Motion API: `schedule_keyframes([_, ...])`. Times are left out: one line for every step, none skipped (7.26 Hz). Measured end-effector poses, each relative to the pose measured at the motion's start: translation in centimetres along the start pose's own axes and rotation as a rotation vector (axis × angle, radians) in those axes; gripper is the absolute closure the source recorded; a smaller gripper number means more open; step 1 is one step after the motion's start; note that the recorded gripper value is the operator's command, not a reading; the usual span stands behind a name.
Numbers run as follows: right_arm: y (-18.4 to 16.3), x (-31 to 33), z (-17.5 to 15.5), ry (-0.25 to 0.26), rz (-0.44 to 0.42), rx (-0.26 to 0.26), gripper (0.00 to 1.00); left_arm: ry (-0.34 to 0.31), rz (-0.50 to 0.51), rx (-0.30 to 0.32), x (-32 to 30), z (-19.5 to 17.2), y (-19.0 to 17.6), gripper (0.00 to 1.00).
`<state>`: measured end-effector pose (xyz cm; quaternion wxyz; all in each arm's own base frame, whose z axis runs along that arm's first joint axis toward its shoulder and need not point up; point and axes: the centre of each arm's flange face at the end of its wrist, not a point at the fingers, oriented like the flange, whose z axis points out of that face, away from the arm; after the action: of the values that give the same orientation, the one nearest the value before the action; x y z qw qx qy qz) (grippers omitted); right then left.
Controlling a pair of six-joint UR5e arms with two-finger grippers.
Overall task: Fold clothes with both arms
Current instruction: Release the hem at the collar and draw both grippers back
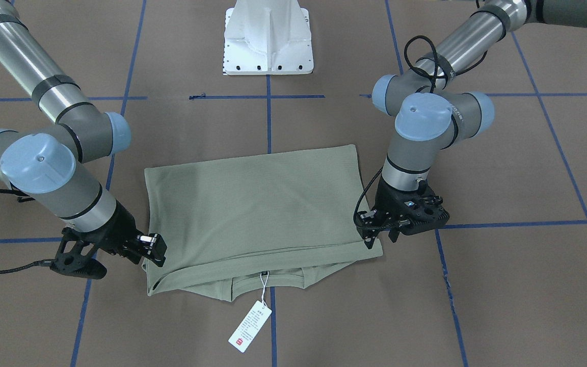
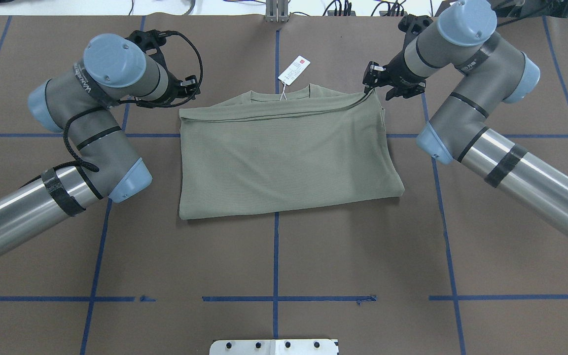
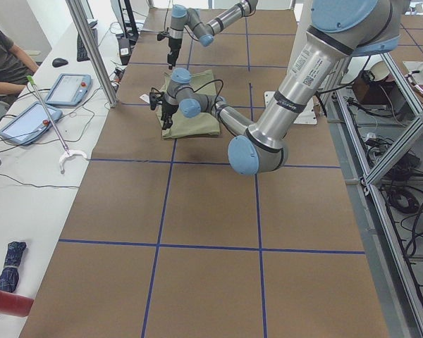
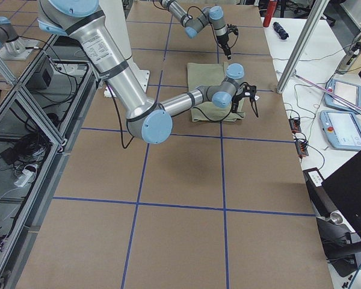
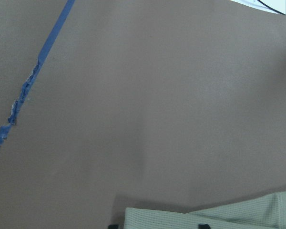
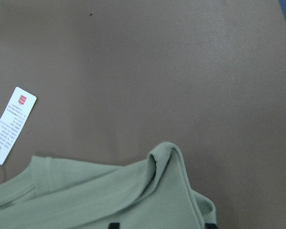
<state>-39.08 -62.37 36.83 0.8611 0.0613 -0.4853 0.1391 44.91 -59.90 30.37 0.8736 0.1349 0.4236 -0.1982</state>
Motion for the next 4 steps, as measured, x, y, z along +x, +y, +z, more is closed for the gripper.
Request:
schedule_keyframes([2.9,2.5,-1.3,-0.025,-0.012,-0.007,0.0,0.009,0.003,-0.004,0.3,-0.5,0.1,0.0])
schedule_keyframes([6.2,4.2,-2.7,-0.042,-0.013,-0.023,0.0,0.018,0.005,-0.008,0.4,-1.0,0.2,0.0])
schedule_keyframes([9.3,5.0,-3.3,-0.051,-0.003,-0.046,0.0,0.025,0.006,-0.008,0.5,-1.3,0.2,0.0])
schedule_keyframes([12.0,5.0,-2.8,-0.048,-0.004,-0.069,0.01,0.028,0.007,-0.008,0.5,-1.5,0.3,0.0])
